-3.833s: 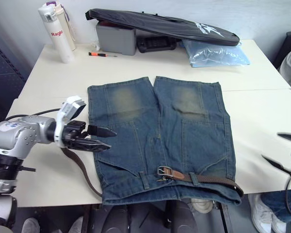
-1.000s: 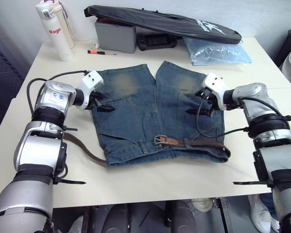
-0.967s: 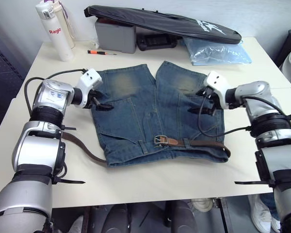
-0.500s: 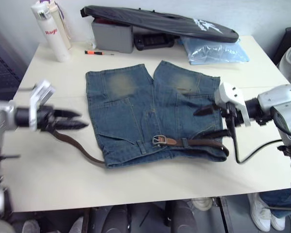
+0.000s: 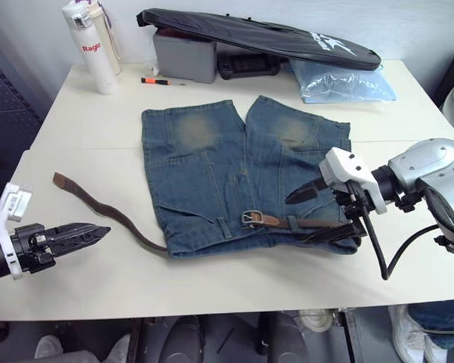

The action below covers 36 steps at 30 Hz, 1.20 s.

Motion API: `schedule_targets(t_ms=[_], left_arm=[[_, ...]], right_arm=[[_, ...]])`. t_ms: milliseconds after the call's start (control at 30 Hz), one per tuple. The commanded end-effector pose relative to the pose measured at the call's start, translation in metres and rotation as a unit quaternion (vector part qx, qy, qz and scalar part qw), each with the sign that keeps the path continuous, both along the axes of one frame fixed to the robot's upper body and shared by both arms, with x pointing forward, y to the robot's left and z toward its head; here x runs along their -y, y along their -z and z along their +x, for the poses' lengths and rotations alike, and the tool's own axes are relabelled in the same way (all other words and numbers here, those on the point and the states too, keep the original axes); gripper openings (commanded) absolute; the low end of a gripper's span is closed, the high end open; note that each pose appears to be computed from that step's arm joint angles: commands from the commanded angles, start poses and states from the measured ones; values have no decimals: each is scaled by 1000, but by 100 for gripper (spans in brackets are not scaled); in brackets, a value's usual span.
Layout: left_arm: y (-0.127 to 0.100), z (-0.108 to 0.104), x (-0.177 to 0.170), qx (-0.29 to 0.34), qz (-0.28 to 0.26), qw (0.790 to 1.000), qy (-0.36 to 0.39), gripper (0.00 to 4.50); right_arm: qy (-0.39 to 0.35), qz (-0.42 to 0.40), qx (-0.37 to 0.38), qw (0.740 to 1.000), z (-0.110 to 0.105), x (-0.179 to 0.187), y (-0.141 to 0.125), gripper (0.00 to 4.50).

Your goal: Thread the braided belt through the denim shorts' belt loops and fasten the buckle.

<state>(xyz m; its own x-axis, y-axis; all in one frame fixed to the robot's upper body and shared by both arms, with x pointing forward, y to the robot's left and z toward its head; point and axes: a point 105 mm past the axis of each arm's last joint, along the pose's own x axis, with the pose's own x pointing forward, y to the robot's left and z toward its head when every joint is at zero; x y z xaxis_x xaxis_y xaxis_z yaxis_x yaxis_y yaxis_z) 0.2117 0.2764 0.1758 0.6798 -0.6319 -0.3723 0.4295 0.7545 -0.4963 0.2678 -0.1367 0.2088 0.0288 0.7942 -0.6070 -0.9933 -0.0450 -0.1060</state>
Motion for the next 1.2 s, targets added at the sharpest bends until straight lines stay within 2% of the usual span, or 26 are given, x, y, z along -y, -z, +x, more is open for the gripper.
schedule_targets(t_ms=[33,100,200,300,400,467,533,600,700,800,867,933,1033,1200], left_arm=[[-10,-3,0,24,11,1000,-7,447],[-4,-4,3,20,10,1000,-12,447],[42,-17,21,-69,-88,994,-10,447],[60,-21,27,-114,-127,985,-36,447],[62,-18,40,-131,-153,977,-65,447],[64,-8,44,-145,-180,965,-121,447],[64,5,45,-135,-194,958,-165,447],[55,21,41,-107,-214,951,-197,447],[45,37,33,-89,-198,947,-238,447],[31,57,15,-79,-183,927,-317,447],[23,69,17,-79,-183,918,-343,447],[21,74,28,-87,-161,921,-344,447],[19,84,32,-112,-137,908,-379,447],[21,85,2,-152,-43,876,-455,447]], right_arm=[[-25,2,5,1000,-6,-2,-5,450],[-22,-2,7,1000,-4,-2,-4,450],[-11,-22,45,999,4,-2,1,450],[2,-14,52,999,3,-6,6,450],[15,-13,55,998,1,-7,12,450],[21,-9,59,998,0,-8,14,450],[25,-6,62,998,-1,-8,15,450],[26,-1,63,998,-2,-7,14,450],[35,-1,76,997,3,-3,14,450],[44,0,87,995,10,1,13,450],[49,2,91,995,15,2,12,450],[55,5,94,994,18,3,12,450],[68,-2,104,992,23,6,14,450],[96,-1,120,988,32,10,15,450]])
